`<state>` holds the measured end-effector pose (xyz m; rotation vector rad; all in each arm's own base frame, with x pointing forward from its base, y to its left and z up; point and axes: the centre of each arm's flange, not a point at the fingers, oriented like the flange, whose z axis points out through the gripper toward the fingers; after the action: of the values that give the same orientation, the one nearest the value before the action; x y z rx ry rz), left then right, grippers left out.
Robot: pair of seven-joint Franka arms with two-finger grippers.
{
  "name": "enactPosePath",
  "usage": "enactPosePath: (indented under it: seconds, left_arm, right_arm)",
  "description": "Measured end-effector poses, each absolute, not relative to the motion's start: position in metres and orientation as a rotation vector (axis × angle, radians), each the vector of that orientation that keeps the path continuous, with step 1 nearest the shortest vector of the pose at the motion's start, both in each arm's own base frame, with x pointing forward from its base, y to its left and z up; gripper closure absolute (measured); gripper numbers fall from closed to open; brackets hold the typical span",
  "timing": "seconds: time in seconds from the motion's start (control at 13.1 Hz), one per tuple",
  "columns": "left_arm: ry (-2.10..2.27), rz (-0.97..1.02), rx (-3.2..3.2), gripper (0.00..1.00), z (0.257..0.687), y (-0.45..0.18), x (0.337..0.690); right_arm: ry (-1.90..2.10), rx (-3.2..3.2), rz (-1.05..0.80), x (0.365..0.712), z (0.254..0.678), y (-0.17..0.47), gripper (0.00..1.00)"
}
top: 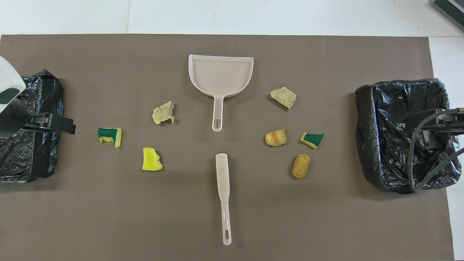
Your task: Sweep and dump trash in bin
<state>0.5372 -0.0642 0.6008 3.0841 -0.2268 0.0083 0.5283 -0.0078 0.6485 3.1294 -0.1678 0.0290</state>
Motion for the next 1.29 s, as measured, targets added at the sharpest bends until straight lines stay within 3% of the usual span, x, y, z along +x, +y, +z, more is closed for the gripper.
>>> enactPosePath:
  seconds: [0.38, 0.69, 1.07, 1.29]
  left_arm:
    - [-0.373, 0.083, 3.064, 0.0, 0.565, -0.124, 0.532]
    - [-0.407, 0.146, 3.039, 0.0, 0.52, -0.194, 0.514]
    - [-0.358, 0.13, 3.029, 0.0, 0.459, -0.281, 0.462]
    - [-0.414, 0.116, 3.015, 0.0, 0.397, -0.34, 0.401]
  right_arm:
    - [-0.166, 3.129, 0.012, 0.527, 0.644, -0.007, 0.0]
    - [-0.165, 3.126, -0.081, 0.526, 0.615, -0.007, 0.0]
    - [-0.081, 3.131, -0.073, 0.531, 0.572, 0.027, 0.0]
    - [-0.048, 3.128, -0.072, 0.539, 0.535, 0.084, 0.0]
